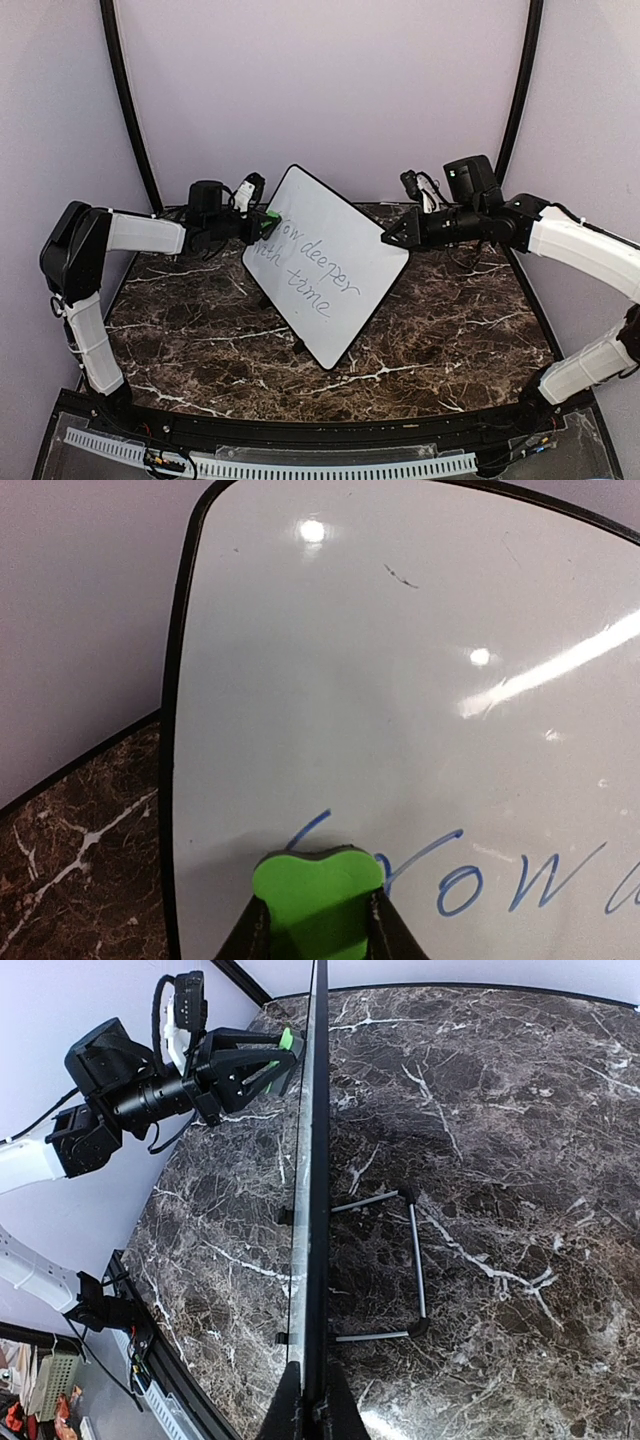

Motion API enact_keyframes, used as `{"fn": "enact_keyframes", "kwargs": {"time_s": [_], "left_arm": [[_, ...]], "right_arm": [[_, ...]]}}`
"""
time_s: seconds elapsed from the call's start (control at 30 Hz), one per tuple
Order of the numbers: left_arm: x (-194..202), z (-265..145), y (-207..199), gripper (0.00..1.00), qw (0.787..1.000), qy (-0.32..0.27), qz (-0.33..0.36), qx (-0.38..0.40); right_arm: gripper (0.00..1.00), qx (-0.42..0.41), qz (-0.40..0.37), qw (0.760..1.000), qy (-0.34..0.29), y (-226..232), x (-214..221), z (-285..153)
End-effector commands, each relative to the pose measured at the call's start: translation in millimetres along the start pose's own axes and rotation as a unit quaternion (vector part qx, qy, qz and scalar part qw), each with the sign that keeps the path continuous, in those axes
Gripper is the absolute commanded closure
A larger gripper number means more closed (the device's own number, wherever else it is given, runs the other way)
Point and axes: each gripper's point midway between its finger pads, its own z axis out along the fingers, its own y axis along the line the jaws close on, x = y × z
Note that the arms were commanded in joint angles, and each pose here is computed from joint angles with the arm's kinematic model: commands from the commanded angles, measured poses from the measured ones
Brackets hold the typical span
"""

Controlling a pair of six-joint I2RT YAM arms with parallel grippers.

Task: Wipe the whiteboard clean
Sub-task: Erase the whiteboard from the whiteboard stand.

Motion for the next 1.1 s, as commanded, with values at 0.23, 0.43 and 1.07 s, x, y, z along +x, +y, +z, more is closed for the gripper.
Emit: {"fn": "enact_keyframes", "kwargs": {"time_s": [0.23,0.43,1.07], "left_arm": [[70,-17,-8,1.00,0.996,0.087,-0.019,0.000],[18,-28,-5,1.00,0.999,0.021,-0.035,-0.010],[-84,-118,-28,1.00,0.987,-0.094,-0.109,-0.077]], "right_arm": [[1.00,-0.045,-0.066,0.996,0.035,23,22,-1],[0.97,-0.044,-0.064,0.996,0.041,19,25,1],[0.55,-0.038,-0.022,0.997,0.063,18,2,16]]}}
